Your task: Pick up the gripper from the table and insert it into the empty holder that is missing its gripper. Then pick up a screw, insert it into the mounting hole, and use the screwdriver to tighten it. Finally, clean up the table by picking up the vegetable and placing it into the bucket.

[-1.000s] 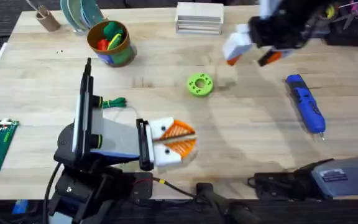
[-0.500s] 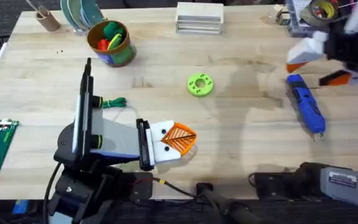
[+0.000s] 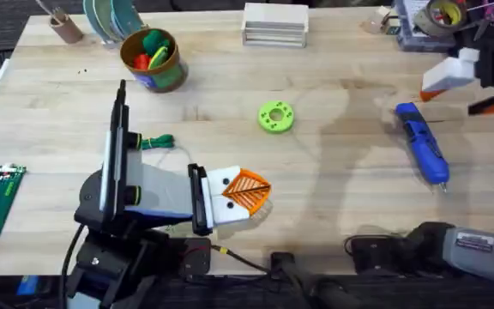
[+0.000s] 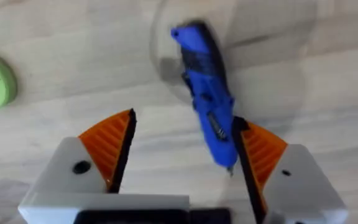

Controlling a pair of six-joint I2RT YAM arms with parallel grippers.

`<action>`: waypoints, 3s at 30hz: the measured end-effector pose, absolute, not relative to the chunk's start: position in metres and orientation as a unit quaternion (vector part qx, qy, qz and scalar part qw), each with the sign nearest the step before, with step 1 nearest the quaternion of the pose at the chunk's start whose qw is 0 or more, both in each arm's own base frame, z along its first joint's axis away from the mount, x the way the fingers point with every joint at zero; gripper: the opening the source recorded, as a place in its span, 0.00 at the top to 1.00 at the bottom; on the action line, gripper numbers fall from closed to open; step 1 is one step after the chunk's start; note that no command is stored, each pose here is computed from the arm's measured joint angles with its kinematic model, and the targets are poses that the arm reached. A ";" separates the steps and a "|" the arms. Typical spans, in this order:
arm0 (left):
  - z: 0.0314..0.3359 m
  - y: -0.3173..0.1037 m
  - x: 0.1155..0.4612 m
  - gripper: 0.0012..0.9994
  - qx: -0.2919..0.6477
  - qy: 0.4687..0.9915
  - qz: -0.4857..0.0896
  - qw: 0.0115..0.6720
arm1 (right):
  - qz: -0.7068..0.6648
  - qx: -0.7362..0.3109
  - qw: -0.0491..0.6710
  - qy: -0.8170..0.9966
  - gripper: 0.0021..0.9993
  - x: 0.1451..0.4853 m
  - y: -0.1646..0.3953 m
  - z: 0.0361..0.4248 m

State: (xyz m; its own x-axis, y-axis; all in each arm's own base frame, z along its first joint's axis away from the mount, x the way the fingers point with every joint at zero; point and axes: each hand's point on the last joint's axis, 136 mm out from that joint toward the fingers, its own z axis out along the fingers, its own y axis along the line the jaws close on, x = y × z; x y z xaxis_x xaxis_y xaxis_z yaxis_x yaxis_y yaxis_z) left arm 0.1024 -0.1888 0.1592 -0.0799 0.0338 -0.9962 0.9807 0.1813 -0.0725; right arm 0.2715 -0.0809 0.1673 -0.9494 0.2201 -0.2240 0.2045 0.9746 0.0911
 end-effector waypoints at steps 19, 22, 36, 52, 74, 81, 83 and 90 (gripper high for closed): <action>0.159 -0.188 0.104 0.99 0.441 0.574 -0.457 0.517 | 0.061 -0.114 0.078 0.989 0.03 0.272 -0.071 0.119; 0.159 -0.188 0.104 0.99 0.441 0.574 -0.457 0.517 | 0.067 -0.122 0.051 0.989 0.03 0.271 -0.073 0.104; 0.159 -0.188 0.104 0.99 0.441 0.574 -0.457 0.517 | 0.026 -0.179 0.025 0.983 0.03 0.279 -0.093 0.080; 0.159 -0.188 0.105 0.99 0.441 0.574 -0.457 0.517 | 0.033 -0.184 0.002 0.982 0.03 0.289 -0.099 0.047; 0.159 -0.188 0.105 0.99 0.441 0.574 -0.457 0.517 | 0.061 -0.182 0.009 0.981 0.03 0.292 -0.090 0.040; 0.159 -0.188 0.105 0.99 0.441 0.574 -0.457 0.517 | 0.062 -0.182 0.010 0.981 0.24 0.293 -0.090 0.040; 0.159 -0.188 0.105 0.99 0.440 0.574 -0.457 0.517 | 0.063 -0.183 0.009 0.981 0.31 0.293 -0.090 0.039; 0.159 -0.188 0.105 0.99 0.440 0.575 -0.457 0.517 | 0.066 -0.183 0.010 0.981 0.53 0.293 -0.089 0.039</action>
